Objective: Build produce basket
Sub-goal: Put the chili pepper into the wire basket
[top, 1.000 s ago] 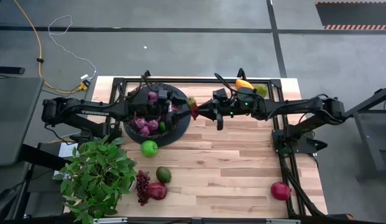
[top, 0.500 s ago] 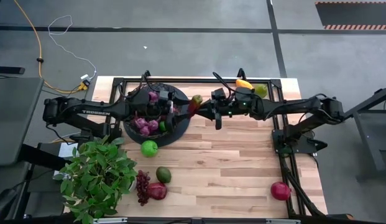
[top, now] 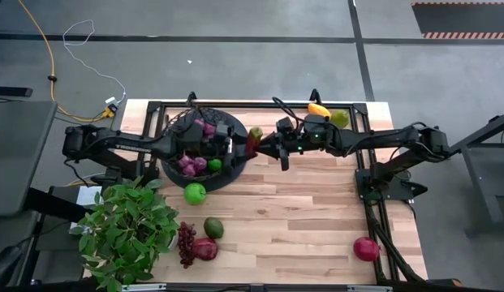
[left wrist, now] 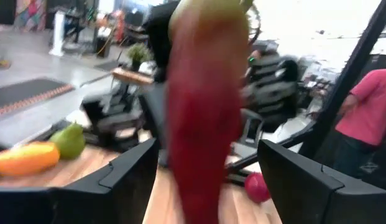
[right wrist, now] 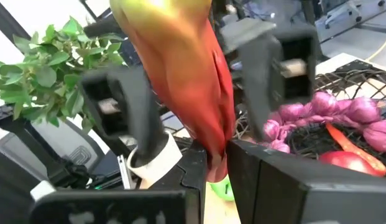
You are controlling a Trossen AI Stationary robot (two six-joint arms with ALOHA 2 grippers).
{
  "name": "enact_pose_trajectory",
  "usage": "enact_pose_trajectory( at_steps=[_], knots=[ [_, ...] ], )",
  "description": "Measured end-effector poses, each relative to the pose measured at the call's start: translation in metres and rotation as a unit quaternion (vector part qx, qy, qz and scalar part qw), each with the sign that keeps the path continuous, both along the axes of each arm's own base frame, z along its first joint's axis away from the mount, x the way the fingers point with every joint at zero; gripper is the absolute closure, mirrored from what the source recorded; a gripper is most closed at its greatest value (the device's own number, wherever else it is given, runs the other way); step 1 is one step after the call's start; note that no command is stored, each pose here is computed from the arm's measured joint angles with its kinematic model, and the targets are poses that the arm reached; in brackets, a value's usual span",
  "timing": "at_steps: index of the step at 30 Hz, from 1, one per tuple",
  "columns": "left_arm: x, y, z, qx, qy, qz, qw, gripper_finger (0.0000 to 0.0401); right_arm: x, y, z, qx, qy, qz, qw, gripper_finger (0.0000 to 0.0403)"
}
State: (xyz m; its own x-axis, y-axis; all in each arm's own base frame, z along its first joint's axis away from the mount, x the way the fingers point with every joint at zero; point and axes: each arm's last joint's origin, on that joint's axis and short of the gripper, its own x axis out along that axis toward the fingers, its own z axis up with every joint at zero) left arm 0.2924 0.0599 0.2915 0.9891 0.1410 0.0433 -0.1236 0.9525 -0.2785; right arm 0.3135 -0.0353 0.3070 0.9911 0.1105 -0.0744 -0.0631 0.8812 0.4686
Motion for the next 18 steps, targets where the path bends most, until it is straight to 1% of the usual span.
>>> enact_pose_trajectory(
  at_steps=[2,5,8,11,15,18],
  knots=[
    [0.0031,0.0006,-0.0045,-0.008,0.004,0.006,1.000,0.0135,0.0000,0.0013,-0.0008,0.001,0.005,0.005,1.000,0.0373],
    [0.0058,0.0013,-0.0029,-0.013,-0.022,0.006,1.000,0.0135,-0.0001,0.0025,-0.0024,0.002,0.013,0.008,1.000,0.0373],
    [0.0068,0.0017,0.0003,-0.006,-0.046,0.008,0.999,0.0135,-0.0002,0.0025,-0.0034,0.001,0.018,0.008,1.000,0.0373],
    [0.0074,0.0017,-0.0013,-0.003,-0.039,0.008,0.999,0.0142,-0.0002,0.0024,-0.0032,0.000,0.017,0.008,1.000,0.0373],
    [0.0076,0.0020,-0.0020,-0.003,-0.036,0.011,0.999,0.0171,-0.0002,0.0024,-0.0032,-0.001,0.016,0.008,1.000,0.0373],
    [0.0075,0.0022,-0.0021,-0.003,-0.036,0.014,0.999,0.0208,-0.0002,0.0023,-0.0032,-0.001,0.017,0.008,1.000,0.0373]
  ],
)
